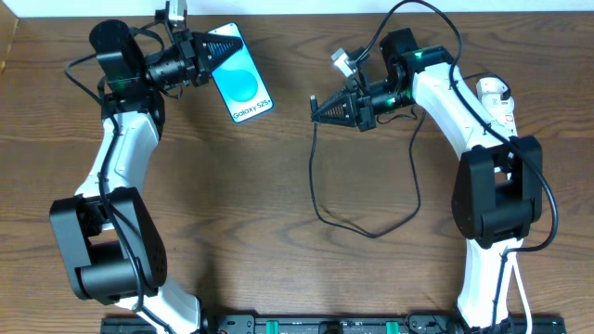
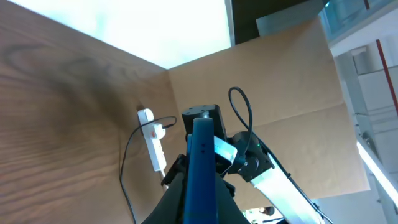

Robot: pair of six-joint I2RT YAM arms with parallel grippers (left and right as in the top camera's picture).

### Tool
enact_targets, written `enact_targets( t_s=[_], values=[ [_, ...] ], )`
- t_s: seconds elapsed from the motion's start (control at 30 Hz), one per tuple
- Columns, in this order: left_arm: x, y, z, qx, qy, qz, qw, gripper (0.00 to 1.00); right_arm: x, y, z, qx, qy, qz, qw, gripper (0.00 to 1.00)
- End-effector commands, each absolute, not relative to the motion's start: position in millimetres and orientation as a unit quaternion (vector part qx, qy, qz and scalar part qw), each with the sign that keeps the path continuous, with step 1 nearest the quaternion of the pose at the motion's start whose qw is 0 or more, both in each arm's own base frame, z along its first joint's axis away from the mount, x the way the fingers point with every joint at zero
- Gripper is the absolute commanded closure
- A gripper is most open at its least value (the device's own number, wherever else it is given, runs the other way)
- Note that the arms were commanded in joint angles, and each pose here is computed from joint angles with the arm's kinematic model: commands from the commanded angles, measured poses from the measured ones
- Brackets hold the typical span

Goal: Plug charger to phone and switch on socket
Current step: 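Lift the plug and carry it toward the phone's bottom edge with the right gripper, then align the USB-C plug with the phone's bottom port using the right gripper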

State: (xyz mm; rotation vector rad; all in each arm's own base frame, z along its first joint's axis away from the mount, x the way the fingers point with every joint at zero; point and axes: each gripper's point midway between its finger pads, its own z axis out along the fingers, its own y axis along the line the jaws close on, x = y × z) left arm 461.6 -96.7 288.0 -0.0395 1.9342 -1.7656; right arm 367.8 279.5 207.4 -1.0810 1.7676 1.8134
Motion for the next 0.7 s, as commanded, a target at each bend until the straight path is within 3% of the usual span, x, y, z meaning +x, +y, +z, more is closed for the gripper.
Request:
enact_targets(
  t_s=[0.0,0.67],
  values=[
    [455,-101,299,0.007,0.71,-0.653,0.265,0.93,360,288,215,-0.363,0.61,0.683,0.172,0.99],
    [453,-105,307,0.039,0.703,-0.65,0.285,0.92,312,343,214,-0.421,0.575,0.69,0.126,0.99]
  ],
)
